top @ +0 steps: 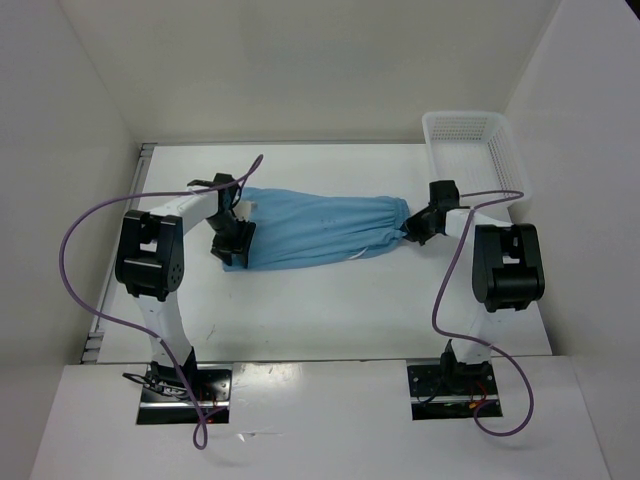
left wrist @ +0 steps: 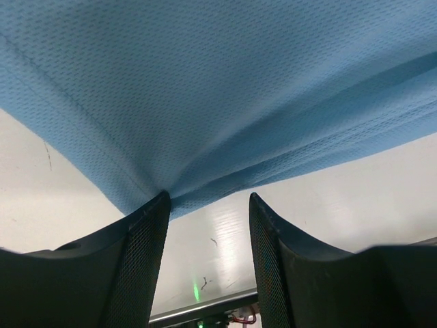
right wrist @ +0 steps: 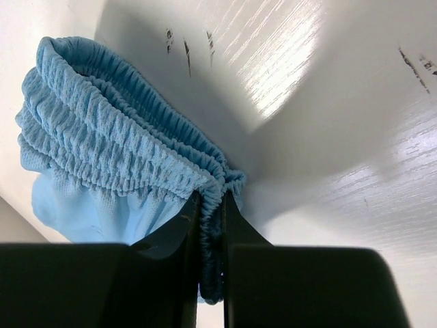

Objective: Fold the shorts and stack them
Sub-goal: Fold the shorts

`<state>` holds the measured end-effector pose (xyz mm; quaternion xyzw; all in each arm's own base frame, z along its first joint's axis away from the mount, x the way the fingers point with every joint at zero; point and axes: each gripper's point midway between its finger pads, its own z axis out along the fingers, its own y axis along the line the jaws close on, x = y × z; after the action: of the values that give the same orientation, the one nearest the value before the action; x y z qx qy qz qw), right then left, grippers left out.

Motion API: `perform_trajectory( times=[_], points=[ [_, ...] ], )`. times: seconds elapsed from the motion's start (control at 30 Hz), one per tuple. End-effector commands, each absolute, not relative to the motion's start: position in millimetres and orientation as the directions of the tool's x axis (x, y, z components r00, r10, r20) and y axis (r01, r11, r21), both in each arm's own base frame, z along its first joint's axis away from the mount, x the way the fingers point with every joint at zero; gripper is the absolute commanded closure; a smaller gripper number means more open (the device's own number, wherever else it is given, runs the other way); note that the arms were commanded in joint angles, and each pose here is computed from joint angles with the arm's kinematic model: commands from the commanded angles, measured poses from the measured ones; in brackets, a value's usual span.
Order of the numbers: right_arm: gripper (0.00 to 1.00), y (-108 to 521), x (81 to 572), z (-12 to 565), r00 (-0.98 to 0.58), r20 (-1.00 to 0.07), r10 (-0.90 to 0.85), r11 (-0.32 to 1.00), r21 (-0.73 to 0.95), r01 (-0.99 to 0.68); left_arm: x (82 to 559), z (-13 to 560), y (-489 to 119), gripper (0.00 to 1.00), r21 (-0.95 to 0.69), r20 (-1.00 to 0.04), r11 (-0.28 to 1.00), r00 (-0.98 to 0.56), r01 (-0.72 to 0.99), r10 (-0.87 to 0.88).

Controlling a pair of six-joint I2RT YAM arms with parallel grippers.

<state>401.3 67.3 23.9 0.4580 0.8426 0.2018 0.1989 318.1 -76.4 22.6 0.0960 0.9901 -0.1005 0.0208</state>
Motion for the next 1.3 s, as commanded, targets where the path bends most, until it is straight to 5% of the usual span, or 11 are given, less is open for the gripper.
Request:
perform_trajectory(
  times=[0.0, 0.33, 0.8, 1.27],
  points=[
    [1.0, 58, 390, 15, -0.535, -0.183, 0.824, 0.553, 0.463, 0.693, 327, 58, -81, 0.42, -0.211, -0.126, 0.95, -0.971, 0.229, 0.206],
    [1.0, 45, 411, 98, -0.55, -0.478, 0.685, 0.728, 0.425, 0.538, 353, 131, -109, 0.38, -0.328, -0.278, 0.9, -0.94, 0.287, 0.198],
    [1.0, 31, 418, 217, -0.52, -0.781, 0.346, 0.894, 0.106, 0.436, 402, 50, -102, 0.36, -0.3, -0.21, 0.922, -0.96, 0.245, 0.187],
    [1.0, 275, 422, 195, -0.62, -0.768, -0.161, 0.984, -0.177, -0.036, 407, 11, -133, 0.35, -0.344, -0.156, 0.896, -0.958, 0.281, 0.24]
  ],
)
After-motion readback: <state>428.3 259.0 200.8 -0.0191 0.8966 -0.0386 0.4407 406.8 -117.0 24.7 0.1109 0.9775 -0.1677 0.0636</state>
